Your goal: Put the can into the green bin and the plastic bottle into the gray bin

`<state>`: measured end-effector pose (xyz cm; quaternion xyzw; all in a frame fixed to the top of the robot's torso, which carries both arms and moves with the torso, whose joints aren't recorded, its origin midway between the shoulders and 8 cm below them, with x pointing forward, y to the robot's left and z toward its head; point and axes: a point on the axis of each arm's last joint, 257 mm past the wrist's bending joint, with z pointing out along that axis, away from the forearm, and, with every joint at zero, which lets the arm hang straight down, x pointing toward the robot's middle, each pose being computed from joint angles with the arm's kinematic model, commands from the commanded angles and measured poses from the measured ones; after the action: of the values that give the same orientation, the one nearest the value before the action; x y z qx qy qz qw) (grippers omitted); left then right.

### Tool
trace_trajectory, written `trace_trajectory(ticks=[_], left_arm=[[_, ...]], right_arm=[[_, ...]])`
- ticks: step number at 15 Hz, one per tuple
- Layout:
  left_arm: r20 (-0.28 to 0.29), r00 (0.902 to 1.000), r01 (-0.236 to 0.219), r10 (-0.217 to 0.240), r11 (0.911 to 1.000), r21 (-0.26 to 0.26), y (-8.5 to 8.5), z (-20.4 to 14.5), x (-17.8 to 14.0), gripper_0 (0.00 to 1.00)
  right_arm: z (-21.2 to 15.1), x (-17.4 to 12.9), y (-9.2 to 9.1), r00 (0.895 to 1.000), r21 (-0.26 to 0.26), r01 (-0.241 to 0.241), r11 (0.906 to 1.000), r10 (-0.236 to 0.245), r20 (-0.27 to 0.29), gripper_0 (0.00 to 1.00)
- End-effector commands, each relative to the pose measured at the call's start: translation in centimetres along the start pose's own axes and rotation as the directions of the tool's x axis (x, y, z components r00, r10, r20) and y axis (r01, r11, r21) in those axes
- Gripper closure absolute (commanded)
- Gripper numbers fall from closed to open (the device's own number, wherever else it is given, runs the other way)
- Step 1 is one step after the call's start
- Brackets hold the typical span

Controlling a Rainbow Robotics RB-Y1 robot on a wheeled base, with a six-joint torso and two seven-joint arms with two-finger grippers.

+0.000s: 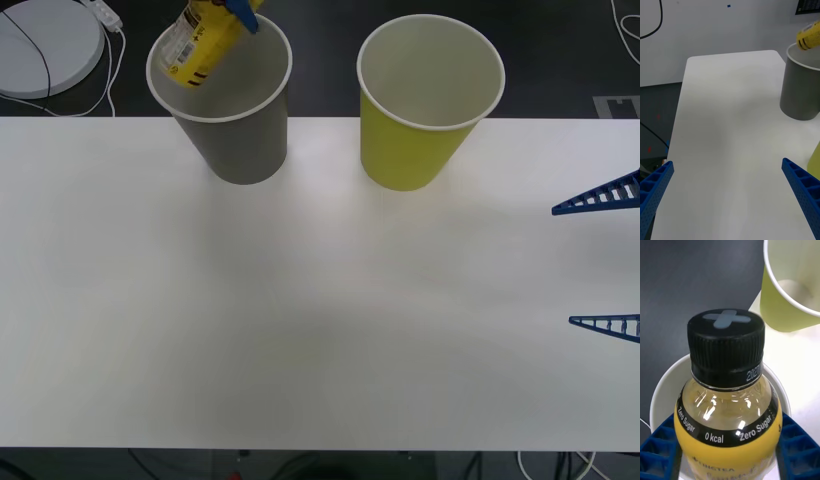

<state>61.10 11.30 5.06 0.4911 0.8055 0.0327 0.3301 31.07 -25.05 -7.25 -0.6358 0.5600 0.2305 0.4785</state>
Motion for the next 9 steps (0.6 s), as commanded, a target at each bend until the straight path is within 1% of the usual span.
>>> trace_trajectory(ticks=[1, 9], left_arm=[[0.001, 1.0, 0.0, 0.0, 1.0, 0.001, 0.02, 0.05, 0.01, 0.0], [0.0, 1.0, 0.003, -0.003, 1.0, 0.002, 0.1, 0.02, 0.2, 0.0]], right_arm=[[0.0, 0.0, 0.0, 1.0, 0.0, 0.0, 1.0, 0.0, 0.0, 0.0], [0.0, 0.0, 0.0, 1.0, 0.0, 0.0, 1.0, 0.0, 0.0, 0.0]])
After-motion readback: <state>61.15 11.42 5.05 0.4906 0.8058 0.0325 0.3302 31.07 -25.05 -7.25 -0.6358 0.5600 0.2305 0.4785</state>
